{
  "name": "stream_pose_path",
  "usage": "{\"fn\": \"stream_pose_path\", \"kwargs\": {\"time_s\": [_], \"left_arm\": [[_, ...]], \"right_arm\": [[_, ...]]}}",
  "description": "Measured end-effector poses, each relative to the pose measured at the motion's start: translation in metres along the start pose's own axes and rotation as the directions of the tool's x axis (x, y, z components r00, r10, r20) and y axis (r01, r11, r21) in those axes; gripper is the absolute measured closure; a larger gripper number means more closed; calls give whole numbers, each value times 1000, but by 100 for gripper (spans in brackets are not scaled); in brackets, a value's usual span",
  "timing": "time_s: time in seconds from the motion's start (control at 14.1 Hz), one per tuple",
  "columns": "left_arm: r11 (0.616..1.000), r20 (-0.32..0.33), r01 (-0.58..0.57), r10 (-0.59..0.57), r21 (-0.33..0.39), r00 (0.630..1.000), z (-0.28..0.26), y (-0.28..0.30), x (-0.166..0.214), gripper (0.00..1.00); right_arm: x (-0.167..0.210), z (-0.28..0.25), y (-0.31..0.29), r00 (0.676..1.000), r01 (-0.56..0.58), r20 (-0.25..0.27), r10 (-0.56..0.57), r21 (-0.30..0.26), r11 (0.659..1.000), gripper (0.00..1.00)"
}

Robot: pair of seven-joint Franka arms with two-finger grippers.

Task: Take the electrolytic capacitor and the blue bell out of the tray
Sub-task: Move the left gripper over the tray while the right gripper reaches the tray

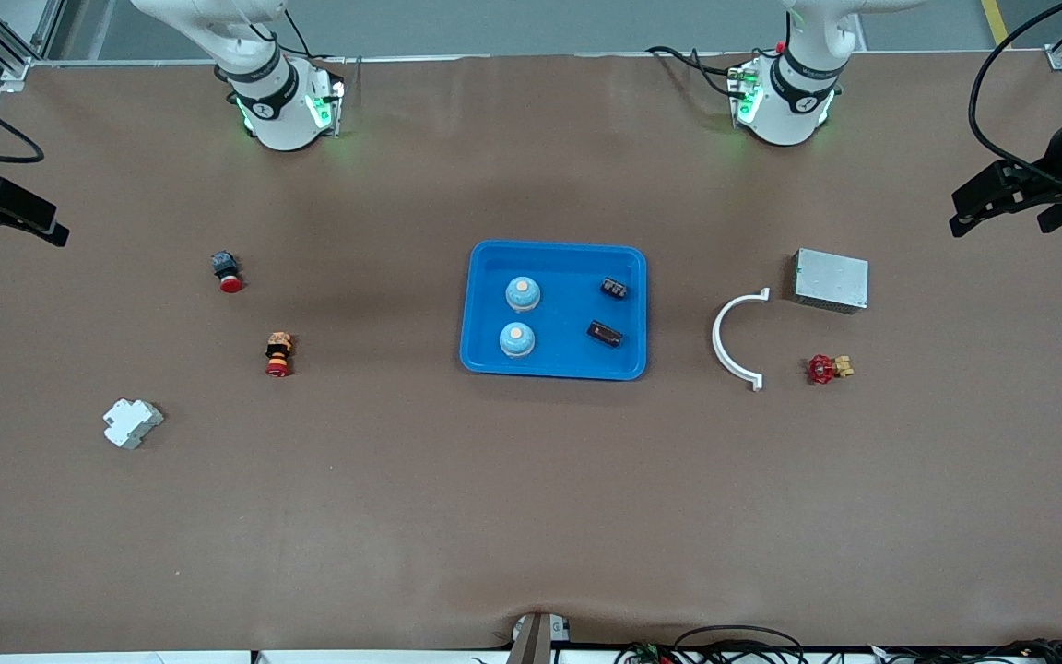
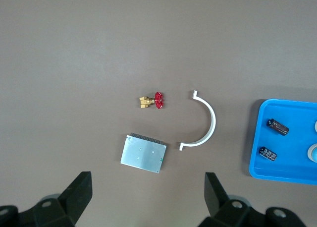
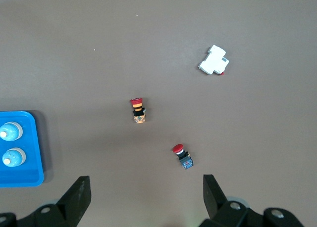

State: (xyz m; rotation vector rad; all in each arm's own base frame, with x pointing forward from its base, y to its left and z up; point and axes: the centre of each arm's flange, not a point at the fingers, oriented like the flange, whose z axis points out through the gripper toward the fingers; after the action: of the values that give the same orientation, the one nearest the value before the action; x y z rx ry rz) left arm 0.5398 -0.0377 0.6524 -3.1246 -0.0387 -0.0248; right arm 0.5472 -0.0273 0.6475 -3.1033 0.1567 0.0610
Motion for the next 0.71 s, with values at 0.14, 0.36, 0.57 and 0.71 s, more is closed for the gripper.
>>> {"fn": "stream_pose_path", "kwargs": {"time_s": [0.14,0.36,0.57,0.71], "left_arm": [[1000,1,0,0,0,1000,0,0,0,0],[1000,2,-1,1,0,1000,0,0,0,0],[1000,19,-15,15,-1,1000,10,8,7,0],[999,54,-43,43,-1,998,30,24,15,0]], "right_arm": [[1,2,0,1000,0,-1,0,0,1000,0],[1,1,0,1000,1,-5,-1,1,1000,0],[4,-2,-4,999,-3,-34,3,8,1000,0],[5,-4,-6,999,-8,-50,9,20,1000,0]]}}
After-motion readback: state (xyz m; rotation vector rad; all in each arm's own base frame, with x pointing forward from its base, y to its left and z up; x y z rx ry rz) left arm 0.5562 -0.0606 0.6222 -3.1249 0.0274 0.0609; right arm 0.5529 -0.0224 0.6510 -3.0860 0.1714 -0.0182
